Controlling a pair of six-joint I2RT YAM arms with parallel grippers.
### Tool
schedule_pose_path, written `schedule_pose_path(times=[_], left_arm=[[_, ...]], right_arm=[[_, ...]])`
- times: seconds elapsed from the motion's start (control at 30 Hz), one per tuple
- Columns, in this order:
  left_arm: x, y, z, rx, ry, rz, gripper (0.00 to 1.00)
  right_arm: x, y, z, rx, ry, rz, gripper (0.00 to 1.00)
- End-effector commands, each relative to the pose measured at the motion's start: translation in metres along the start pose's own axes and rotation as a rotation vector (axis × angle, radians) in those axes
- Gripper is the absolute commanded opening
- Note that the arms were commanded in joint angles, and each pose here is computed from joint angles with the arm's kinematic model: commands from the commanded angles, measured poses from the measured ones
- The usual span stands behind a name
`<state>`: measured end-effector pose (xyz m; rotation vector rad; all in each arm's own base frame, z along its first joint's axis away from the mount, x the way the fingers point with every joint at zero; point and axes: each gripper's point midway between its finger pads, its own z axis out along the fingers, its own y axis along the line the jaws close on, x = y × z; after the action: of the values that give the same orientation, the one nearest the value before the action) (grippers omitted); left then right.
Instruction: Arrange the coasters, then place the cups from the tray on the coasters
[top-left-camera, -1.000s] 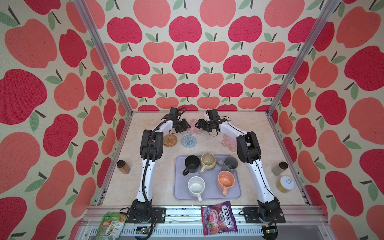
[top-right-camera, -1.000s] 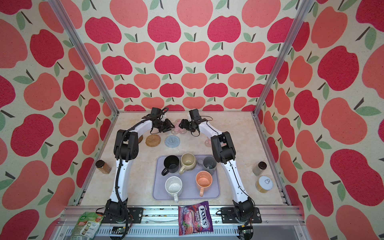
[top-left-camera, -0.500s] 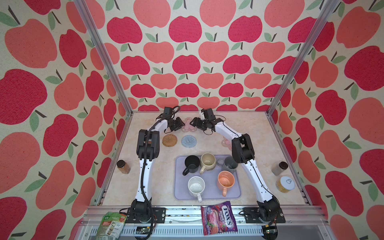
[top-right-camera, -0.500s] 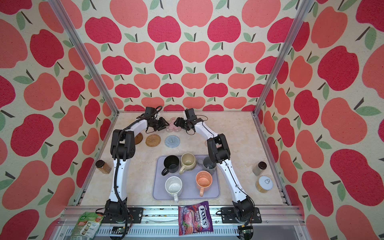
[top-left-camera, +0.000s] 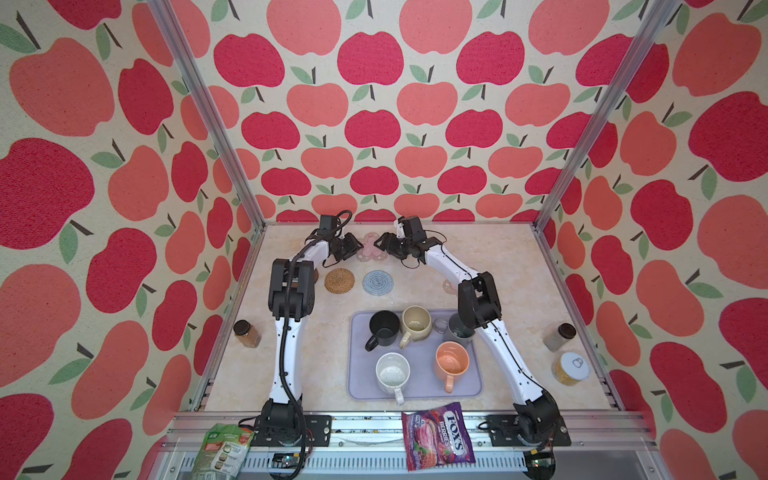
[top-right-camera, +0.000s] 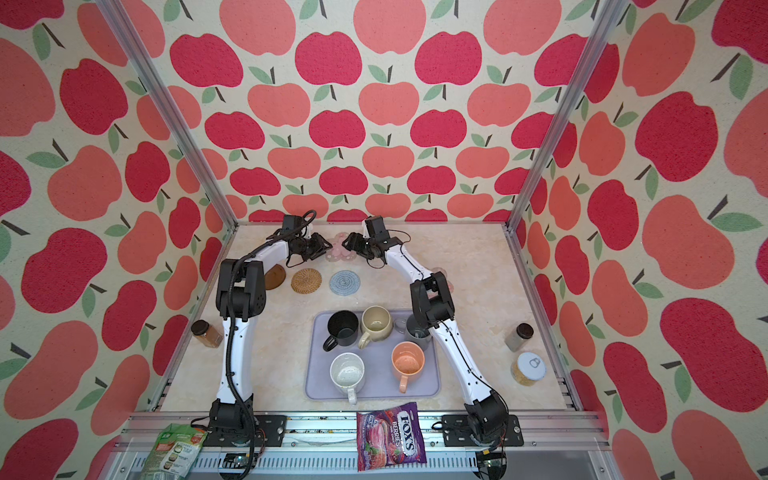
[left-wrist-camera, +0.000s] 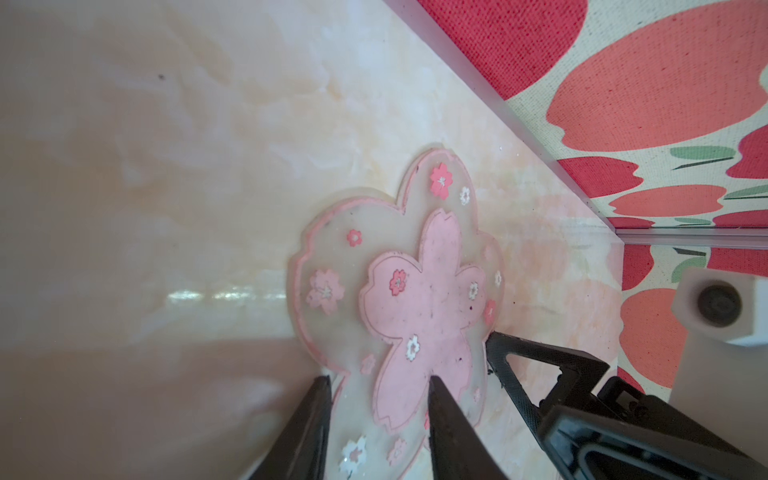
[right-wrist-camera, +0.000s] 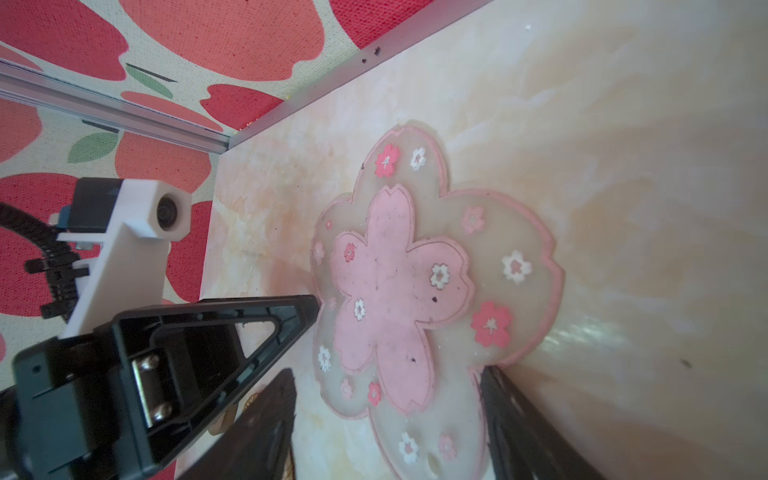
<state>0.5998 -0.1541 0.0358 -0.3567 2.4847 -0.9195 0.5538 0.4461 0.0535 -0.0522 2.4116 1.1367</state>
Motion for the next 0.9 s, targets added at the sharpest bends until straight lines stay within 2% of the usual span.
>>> schedule_pose_path(times=[0.0, 0.63, 0.87], left_arm=[[0.041, 0.042, 0.016, -0.101, 0.111, -0.097, 0.41], [0.021, 0.054, 0.010, -0.118, 0.023, -0.141, 0.42], [0.016, 0.052, 0.006, -0.112, 0.009, -0.141, 0.42]], right_arm=[[0.064, -0.022, 0.034, 0.025, 0.153, 0.080, 0.73], [0.071, -0.017, 0.049, -0.045, 0.160, 0.116, 0.71], [0.061, -0.024, 0.044, -0.027, 0.146, 0.113, 0.73]])
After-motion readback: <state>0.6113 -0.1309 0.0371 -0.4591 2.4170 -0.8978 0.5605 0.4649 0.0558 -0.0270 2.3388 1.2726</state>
